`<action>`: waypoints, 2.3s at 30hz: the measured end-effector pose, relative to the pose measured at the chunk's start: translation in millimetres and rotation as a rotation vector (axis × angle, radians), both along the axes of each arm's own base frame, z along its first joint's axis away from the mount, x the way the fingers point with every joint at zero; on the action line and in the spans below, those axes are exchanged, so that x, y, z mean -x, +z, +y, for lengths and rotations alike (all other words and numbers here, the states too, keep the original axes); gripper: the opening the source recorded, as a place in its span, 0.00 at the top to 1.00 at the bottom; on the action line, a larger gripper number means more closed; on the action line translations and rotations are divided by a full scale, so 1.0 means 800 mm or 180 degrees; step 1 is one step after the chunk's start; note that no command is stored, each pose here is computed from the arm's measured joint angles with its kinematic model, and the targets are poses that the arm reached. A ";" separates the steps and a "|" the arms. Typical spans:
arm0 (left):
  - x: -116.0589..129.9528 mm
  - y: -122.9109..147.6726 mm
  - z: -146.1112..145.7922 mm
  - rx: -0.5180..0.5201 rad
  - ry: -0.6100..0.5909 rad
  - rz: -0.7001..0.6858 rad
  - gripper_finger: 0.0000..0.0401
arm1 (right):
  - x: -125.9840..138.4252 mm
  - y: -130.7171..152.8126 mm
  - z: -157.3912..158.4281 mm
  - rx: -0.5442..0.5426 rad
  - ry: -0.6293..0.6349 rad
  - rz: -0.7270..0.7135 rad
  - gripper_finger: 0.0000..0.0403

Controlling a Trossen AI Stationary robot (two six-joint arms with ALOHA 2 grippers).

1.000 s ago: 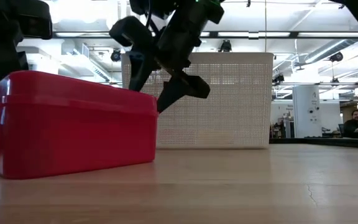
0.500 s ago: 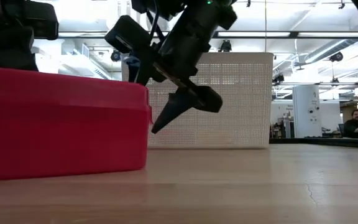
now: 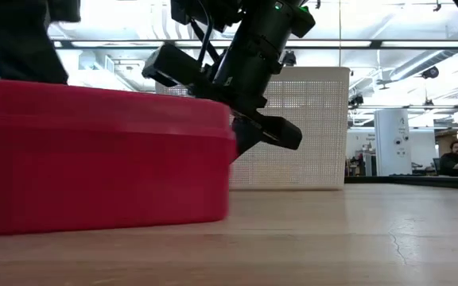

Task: Pick & place medical supplies in basket/bin
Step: Put the red medicine kit in the white bin, then put the white mailer bag in the white bin

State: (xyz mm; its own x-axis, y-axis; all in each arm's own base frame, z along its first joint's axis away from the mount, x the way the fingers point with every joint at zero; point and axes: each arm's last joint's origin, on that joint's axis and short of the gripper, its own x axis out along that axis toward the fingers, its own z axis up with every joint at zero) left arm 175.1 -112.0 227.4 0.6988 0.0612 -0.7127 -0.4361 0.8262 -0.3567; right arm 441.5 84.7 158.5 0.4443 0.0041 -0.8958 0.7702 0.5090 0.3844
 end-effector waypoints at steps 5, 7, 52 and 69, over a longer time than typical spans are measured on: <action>-0.001 0.028 0.002 -0.0284 0.0009 -0.0003 0.81 | 0.006 0.008 0.006 0.0143 0.0178 0.0036 0.91; 0.002 0.039 0.005 -0.0448 0.0076 0.0052 0.81 | 0.012 0.017 0.013 0.0179 0.0214 0.0052 0.91; 0.043 0.066 0.016 -0.0222 -0.0166 0.1459 0.72 | 0.105 0.161 -0.304 0.1097 -0.0565 -0.0073 0.40; 0.072 0.005 -0.045 0.0317 -0.1941 0.1583 0.53 | 0.104 0.341 -0.153 0.3206 0.0898 -0.0639 0.24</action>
